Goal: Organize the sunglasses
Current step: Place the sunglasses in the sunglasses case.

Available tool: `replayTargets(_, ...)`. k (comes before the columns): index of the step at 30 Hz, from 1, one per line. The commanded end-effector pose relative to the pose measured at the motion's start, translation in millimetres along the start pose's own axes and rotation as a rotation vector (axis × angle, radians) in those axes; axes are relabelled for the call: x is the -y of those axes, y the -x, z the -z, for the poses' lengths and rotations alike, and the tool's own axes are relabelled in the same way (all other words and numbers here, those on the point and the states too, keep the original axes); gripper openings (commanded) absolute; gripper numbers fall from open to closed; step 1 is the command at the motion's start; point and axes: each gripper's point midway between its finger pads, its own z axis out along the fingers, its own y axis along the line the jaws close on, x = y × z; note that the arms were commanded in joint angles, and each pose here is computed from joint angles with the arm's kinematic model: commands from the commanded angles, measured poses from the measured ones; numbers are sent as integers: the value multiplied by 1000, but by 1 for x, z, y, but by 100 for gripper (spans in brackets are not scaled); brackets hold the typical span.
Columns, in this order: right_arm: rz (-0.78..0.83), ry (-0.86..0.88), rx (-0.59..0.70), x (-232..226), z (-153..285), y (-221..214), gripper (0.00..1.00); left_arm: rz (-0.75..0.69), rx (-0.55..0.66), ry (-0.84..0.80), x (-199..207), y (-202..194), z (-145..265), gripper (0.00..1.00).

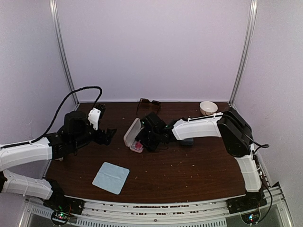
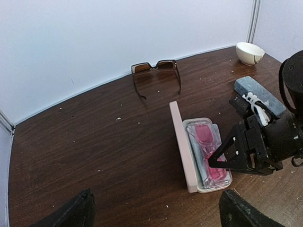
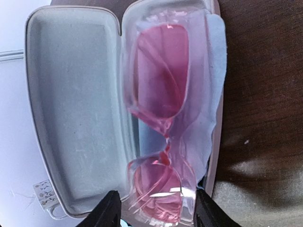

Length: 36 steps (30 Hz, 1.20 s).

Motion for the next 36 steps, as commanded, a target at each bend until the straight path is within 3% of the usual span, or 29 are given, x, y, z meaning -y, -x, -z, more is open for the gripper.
replayTargets(1,-11,17,20,-6,-7,5,54,9,41,-10,0,8,0,95)
replayTargets(11,-6,33,15,-10,-4,6,58,6,42,-9,0,8,0,94)
replayTargets(23,95,35,63,-16,31,17,63,-1,37,9,-3,4,-2,94)
replayTargets(36,430,-32,179,-16,84,42,70,70,-17,11,-2,2,-9,91)
